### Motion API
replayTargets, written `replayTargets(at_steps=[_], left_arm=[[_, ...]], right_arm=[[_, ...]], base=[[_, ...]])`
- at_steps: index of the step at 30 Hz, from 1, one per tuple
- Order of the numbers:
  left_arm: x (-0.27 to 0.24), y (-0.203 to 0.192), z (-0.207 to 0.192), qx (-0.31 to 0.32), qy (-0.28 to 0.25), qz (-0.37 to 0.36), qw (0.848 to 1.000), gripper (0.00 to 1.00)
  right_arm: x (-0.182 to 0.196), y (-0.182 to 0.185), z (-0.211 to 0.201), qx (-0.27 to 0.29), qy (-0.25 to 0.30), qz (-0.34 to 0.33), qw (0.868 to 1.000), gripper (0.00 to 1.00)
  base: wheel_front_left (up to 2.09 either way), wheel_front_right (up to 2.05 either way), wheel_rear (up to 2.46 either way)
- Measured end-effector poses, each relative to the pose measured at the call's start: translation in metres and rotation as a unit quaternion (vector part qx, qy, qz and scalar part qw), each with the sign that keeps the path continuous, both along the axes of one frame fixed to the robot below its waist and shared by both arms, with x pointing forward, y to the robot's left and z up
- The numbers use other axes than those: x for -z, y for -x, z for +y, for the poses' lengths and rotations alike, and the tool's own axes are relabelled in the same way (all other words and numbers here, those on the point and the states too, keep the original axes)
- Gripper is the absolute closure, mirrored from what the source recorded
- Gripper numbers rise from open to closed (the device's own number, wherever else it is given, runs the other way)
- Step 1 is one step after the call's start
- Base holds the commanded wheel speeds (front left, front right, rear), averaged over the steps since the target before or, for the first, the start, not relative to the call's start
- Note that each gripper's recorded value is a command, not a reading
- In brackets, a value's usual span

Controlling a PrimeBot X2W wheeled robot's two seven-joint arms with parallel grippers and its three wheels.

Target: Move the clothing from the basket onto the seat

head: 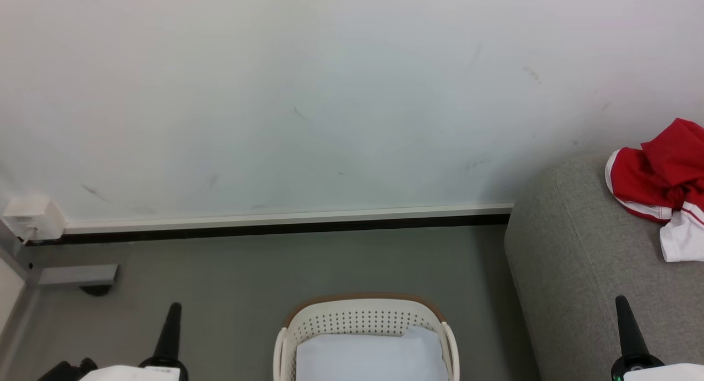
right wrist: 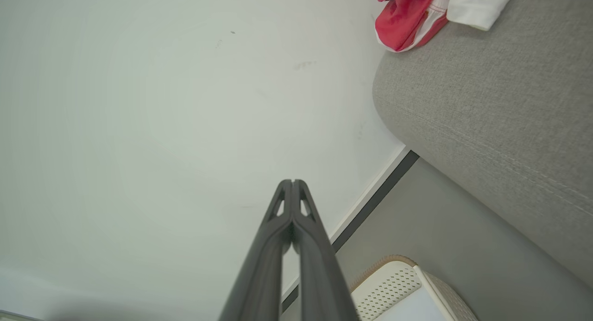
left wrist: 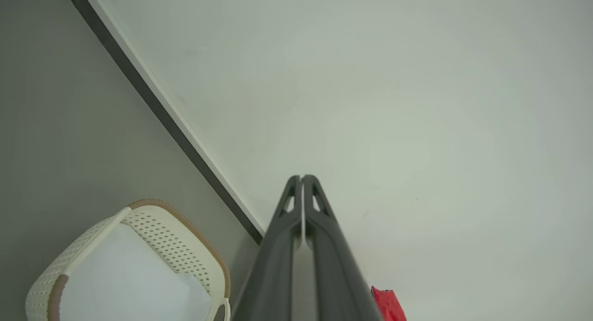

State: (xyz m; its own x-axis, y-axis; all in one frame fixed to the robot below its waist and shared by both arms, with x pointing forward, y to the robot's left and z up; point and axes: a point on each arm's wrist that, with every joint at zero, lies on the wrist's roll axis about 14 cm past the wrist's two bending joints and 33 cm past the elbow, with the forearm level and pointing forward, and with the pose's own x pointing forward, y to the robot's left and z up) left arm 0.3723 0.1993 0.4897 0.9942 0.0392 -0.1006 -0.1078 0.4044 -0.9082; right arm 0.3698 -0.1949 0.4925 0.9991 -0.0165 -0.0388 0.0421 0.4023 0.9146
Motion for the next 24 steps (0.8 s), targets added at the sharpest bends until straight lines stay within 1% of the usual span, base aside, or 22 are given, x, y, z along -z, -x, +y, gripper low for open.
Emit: replayTargets(at_steps=[14, 24], left_arm=[[-0.007, -0.006, 0.0, 0.001, 0.066, -0.013, 0.998, 1.0], [-0.013, -0.009, 0.0, 0.003, 0.106, -0.023, 0.994, 1.0]], right_arm=[[-0.005, -0.006, -0.002, 0.0, -0.063, -0.005, 0.998, 1.0], [-0.008, -0.01, -0.003, 0.001, -0.106, -0.009, 0.994, 1.0]], base=[[0.0, 0.0, 0.0], [0.0, 0.0, 0.0]])
